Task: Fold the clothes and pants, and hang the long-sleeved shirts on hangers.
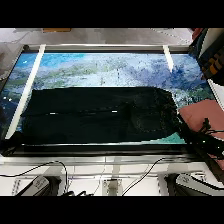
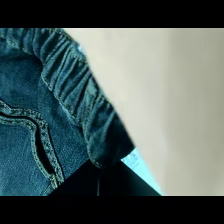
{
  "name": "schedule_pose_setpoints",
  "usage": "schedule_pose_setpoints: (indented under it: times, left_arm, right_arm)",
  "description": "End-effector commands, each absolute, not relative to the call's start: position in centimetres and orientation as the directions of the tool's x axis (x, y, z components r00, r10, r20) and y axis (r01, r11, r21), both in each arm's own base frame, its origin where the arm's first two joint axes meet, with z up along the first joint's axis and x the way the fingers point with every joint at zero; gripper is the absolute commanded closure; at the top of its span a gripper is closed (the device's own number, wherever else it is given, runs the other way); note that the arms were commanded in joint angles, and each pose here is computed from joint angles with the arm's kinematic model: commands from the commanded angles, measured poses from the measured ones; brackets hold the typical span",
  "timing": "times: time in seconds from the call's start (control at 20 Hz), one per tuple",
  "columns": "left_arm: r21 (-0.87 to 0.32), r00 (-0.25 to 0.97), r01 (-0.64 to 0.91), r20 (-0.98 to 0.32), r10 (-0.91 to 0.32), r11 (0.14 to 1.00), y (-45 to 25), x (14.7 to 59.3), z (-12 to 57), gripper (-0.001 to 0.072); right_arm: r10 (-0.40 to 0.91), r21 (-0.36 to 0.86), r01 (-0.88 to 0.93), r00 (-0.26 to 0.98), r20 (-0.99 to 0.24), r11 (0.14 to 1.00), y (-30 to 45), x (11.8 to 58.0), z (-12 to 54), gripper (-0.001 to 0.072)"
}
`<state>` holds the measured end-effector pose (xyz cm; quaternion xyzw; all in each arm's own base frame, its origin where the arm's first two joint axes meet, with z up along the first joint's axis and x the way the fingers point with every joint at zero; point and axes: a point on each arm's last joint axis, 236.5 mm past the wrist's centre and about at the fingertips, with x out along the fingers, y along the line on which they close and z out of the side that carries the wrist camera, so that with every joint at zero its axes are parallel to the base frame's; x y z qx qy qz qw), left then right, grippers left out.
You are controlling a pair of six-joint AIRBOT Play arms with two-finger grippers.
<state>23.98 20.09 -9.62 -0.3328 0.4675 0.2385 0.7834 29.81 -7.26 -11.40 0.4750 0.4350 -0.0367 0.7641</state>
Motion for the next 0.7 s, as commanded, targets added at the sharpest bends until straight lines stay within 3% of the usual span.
schedule_pose_setpoints:
  times: [0.0,0.05,0.15,0.35,0.5,0.65]
  left_arm:
    - [-0.315,0.433,-0.697,-0.901,0.028,0.644,19.7,23.9,-11.3,0.0511]
    - [-0.316,0.432,-0.697,-0.902,0.026,0.644,19.7,23.9,-11.3,0.0539]
    - [-0.318,0.437,-0.692,-0.899,0.026,0.648,19.7,24.0,-10.9,0.0685]
    - [-0.304,0.5,-0.667,-0.86,0.106,0.68,21.3,25.3,-7.0,0.0685]
    - [-0.27,0.581,-0.641,-0.782,0.225,0.718,23.3,26.6,-1.1,0.0685]
    - [-0.23,0.641,-0.633,-0.691,0.334,0.74,24.5,27.1,3.8,0.0686]
  right_arm:
    - [0.4,0.718,0.44,0.616,-0.678,0.54,-6.4,29.9,-10.7,0.0679]
    - [0.425,0.727,0.415,0.611,-0.668,0.547,-6.0,30.0,-10.1,0.0679]
    - [0.464,0.732,0.362,0.592,-0.659,0.577,-5.5,29.9,-8.6,0.068]
    - [0.41,0.633,0.368,0.525,-0.746,0.681,-6.6,28.2,-5.8,0.068]
    - [0.256,0.503,0.396,0.53,-0.808,0.768,-8.7,26.8,-2.6,0.068]
    - [0.106,0.398,0.444,0.551,-0.828,0.803,-10.0,25.2,0.6,0.068]
